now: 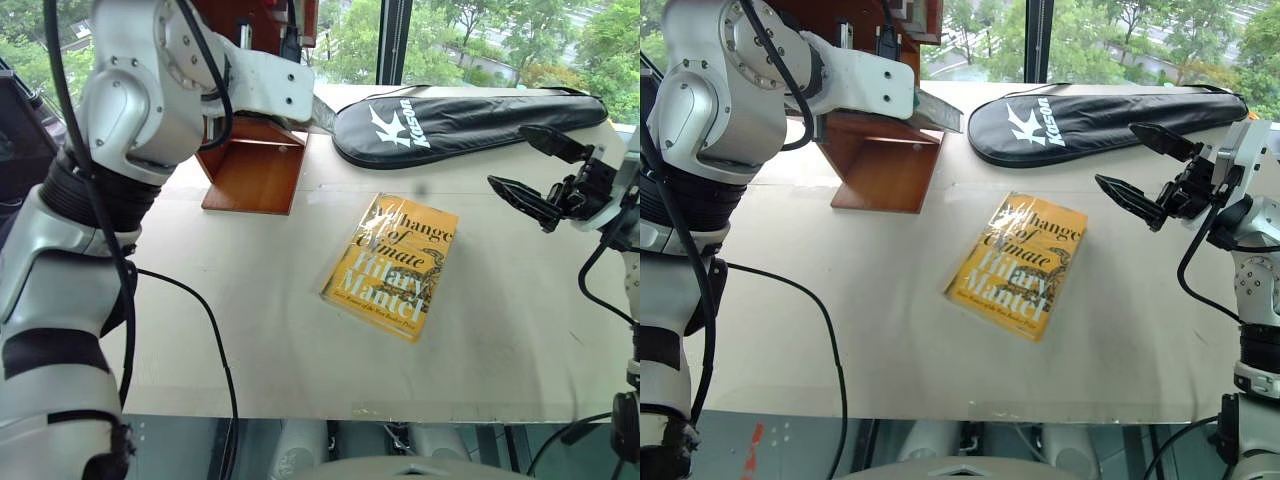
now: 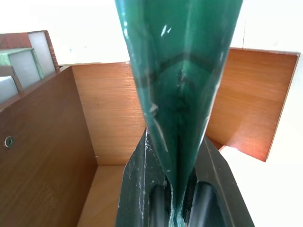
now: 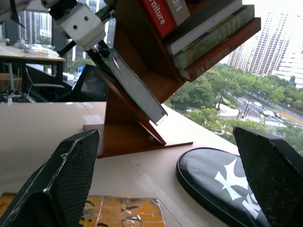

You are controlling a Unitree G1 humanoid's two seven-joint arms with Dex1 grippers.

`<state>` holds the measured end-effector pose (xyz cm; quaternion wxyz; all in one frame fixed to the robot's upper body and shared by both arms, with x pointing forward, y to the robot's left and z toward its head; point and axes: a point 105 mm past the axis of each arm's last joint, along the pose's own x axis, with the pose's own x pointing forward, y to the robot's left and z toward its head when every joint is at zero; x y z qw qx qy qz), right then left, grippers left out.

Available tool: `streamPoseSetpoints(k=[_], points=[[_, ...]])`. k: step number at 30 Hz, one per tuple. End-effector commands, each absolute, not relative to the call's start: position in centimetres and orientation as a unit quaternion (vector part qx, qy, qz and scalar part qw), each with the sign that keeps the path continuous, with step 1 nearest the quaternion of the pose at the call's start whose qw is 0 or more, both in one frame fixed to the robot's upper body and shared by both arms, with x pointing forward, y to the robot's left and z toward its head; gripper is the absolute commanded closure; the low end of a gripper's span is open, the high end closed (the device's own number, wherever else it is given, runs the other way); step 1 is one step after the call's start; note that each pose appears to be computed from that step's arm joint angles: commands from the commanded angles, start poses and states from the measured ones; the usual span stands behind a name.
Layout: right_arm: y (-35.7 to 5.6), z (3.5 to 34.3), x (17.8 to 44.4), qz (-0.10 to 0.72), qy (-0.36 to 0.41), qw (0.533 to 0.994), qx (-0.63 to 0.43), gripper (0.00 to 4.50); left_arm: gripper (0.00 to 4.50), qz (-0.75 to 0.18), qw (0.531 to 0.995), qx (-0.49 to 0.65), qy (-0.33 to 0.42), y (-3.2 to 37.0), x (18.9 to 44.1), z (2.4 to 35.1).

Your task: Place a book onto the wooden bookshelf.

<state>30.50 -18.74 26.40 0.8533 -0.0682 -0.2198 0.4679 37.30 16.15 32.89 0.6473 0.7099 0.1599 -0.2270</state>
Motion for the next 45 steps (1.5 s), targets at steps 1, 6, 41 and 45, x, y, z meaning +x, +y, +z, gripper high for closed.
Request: streamPoseSetpoints(k=[1,6,41,45], points=[[-18.3,28.3,29.4,0.478,-0.254,0.839,-0.058,0.0,4.44,-0.219,0.671,0.685,0.177,17.6,37.3,32.4],[-17.1,29.1,28.1,0.526,-0.264,0.808,-0.031,0.0,4.44,-0.213,0.68,0.678,0.181,18.0,37.4,32.3],[-21.0,24.7,29.2,0.465,-0.155,0.87,-0.05,0.0,1.71,-0.429,0.893,0.137,0.003,12.8,24.8,24.4],[-23.7,22.4,28.7,0.426,-0.1,0.897,-0.069,0.0,1.71,-0.384,0.918,0.099,0.021,15.4,25.7,21.2]])
